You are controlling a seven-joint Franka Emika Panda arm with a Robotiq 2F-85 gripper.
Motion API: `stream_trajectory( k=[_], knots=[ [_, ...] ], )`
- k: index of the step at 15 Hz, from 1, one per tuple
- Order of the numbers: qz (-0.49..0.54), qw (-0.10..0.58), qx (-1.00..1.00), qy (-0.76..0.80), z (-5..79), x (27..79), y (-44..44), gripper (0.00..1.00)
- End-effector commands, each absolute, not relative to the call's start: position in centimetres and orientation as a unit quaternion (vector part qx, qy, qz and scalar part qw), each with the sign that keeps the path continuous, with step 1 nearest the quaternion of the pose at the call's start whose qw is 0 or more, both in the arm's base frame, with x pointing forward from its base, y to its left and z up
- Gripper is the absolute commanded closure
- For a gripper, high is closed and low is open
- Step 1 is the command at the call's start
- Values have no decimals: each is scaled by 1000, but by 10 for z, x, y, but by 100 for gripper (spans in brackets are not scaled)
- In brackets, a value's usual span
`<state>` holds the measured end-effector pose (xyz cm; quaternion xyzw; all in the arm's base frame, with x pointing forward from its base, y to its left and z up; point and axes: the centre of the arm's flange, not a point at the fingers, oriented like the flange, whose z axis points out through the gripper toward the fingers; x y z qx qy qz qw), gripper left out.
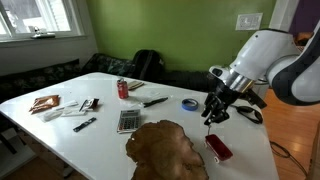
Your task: Put the red wagon on the table.
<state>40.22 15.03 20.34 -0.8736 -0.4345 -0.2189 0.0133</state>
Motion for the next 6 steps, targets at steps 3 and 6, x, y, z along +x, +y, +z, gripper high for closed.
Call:
stream_trajectory(
  k=[3,6],
  knots=[
    [-355,-50,-849,-389,297,438,112,10],
    [-354,-43,-848,-392,296,445,114,13]
  ],
)
